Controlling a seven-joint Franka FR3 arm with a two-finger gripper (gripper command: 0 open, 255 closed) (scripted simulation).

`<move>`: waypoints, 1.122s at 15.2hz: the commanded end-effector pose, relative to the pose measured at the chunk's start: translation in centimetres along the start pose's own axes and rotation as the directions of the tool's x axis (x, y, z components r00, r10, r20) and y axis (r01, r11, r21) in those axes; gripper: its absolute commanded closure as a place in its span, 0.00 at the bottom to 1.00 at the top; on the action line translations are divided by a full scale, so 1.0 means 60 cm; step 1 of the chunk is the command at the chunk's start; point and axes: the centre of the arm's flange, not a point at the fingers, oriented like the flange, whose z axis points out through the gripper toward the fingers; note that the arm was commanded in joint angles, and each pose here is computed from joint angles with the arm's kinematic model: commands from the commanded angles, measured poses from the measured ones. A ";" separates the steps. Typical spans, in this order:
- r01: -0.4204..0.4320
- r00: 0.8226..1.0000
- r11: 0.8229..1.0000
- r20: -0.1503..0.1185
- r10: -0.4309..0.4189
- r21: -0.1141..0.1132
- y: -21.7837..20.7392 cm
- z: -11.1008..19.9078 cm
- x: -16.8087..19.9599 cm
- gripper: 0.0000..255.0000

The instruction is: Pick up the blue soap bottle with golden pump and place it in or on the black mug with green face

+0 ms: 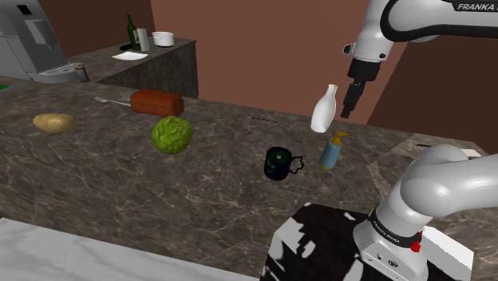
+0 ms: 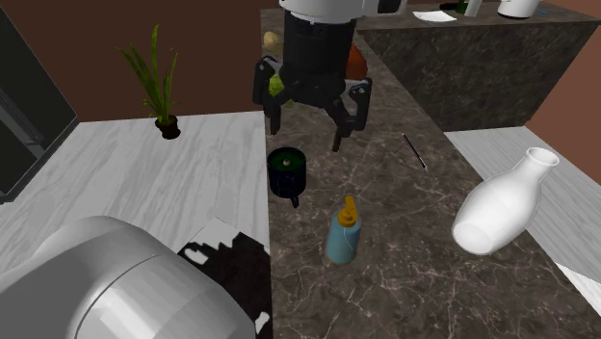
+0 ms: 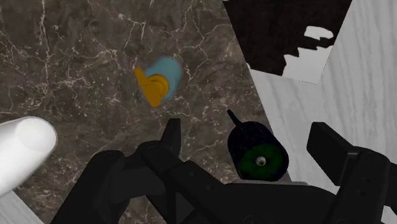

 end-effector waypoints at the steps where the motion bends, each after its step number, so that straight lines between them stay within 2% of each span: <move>1: 0.031 0.999 1.000 -0.012 -0.031 -0.005 0.028 0.030 -0.004 0.00; 9: 0.140 0.989 0.990 -0.053 -0.141 -0.025 0.151 0.150 -0.007 0.00; 17: 0.140 0.989 0.990 -0.053 -0.141 -0.025 0.152 0.217 -0.003 0.00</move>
